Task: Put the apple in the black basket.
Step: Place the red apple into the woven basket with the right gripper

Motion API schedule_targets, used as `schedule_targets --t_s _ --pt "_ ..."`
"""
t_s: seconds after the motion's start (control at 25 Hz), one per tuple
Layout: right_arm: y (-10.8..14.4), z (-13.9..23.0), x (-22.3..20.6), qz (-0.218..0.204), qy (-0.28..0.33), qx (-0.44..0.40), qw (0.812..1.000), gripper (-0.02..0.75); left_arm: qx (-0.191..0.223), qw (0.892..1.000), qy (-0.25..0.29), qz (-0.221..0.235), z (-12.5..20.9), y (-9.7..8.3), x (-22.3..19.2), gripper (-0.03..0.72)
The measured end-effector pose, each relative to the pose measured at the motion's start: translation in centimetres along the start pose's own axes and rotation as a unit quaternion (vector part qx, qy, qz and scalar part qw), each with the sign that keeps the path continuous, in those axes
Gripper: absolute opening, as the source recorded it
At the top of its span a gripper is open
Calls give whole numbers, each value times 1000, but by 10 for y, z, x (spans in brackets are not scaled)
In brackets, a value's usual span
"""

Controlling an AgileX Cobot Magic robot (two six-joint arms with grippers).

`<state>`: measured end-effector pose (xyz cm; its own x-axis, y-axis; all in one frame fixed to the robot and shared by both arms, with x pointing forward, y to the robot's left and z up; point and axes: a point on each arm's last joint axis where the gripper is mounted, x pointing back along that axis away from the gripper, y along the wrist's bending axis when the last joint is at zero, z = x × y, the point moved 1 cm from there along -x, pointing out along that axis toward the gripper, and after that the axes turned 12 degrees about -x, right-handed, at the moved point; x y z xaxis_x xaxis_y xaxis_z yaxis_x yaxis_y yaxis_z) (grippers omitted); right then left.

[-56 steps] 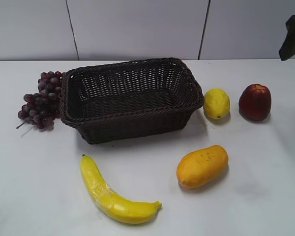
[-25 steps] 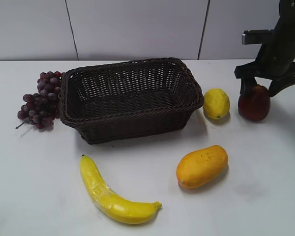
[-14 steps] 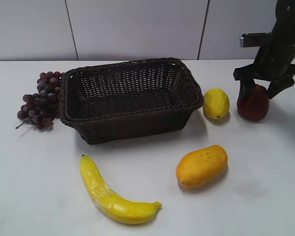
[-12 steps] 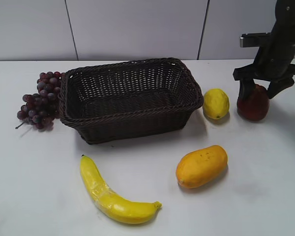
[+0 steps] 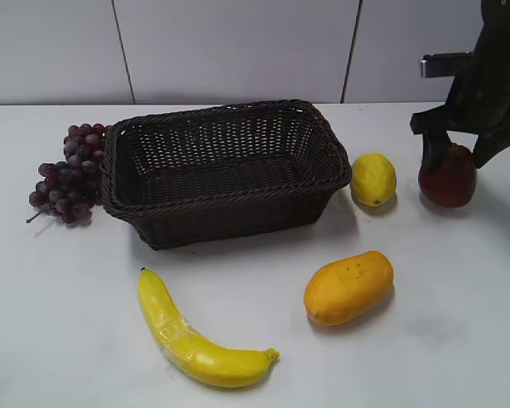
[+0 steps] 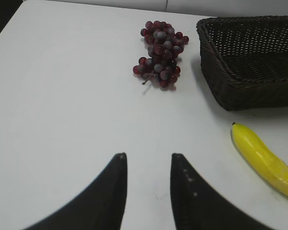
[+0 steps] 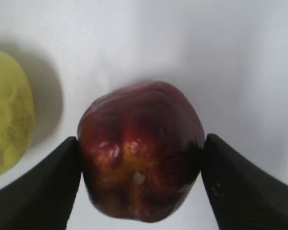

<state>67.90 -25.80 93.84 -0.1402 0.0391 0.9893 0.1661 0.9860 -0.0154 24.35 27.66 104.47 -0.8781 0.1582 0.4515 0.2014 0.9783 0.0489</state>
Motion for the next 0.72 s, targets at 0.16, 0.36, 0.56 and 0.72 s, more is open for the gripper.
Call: schedule_targets --t_s 0.16,0.36,0.56,0.72 --pt "0 -9 41 -4 -22 -4 1000 554 0 1000 0 0 0 0 0 236" --pt "9 -21 88 -17 -69 11 997 554 0 1000 0 0 0 0 0 236" --pt "51 -20 125 -44 -127 56 989 554 0 1000 0 0 0 0 0 236" --pt "95 -5 140 -65 -143 103 982 554 0 1000 0 0 0 0 0 235"
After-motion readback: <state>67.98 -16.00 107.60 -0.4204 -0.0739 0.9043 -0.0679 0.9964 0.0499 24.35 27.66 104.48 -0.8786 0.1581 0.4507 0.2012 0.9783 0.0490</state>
